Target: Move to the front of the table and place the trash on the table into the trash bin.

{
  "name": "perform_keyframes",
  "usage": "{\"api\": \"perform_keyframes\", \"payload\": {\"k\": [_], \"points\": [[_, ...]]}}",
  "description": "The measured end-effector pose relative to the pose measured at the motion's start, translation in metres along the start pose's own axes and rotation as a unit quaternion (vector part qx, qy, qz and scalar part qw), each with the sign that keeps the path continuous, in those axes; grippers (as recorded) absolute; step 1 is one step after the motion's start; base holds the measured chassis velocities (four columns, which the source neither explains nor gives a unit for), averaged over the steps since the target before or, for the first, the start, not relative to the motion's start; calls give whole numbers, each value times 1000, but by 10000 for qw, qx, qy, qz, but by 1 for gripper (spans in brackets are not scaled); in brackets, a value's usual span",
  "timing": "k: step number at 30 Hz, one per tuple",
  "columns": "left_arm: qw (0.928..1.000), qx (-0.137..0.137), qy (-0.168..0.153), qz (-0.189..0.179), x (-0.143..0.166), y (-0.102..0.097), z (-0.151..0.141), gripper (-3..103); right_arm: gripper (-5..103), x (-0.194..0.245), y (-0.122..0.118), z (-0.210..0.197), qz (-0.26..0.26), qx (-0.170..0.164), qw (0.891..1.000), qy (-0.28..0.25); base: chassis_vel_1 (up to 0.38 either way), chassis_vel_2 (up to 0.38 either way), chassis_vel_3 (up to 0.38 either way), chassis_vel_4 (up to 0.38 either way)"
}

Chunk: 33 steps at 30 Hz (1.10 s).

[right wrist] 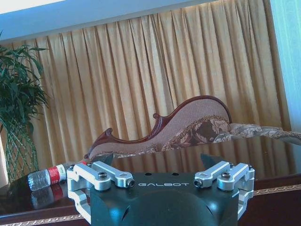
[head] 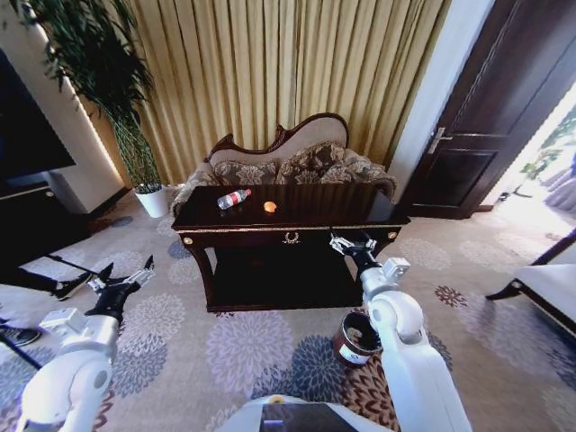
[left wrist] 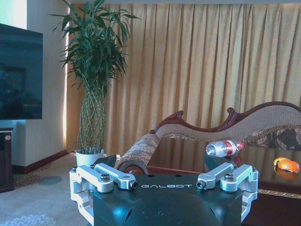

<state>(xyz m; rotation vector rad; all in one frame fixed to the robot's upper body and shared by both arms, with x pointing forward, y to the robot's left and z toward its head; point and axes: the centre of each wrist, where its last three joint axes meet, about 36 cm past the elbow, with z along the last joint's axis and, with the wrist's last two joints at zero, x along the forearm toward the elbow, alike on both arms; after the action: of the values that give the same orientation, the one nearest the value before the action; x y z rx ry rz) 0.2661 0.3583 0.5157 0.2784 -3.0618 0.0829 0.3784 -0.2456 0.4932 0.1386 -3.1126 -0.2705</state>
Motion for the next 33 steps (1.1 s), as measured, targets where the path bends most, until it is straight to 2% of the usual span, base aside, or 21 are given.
{"api": "perform_keyframes", "payload": {"k": [20, 33], "points": [[9999, 34, -95, 52, 4, -1, 5, 100, 100, -1, 0, 2, -15, 0, 10000, 24, -29, 80, 34, -81], [9999, 36, -105, 60, 5, -1, 9, 100, 100, -2, -1, 4, 4, 19, 10000, 40, -139, 133, 140, -137]]}}
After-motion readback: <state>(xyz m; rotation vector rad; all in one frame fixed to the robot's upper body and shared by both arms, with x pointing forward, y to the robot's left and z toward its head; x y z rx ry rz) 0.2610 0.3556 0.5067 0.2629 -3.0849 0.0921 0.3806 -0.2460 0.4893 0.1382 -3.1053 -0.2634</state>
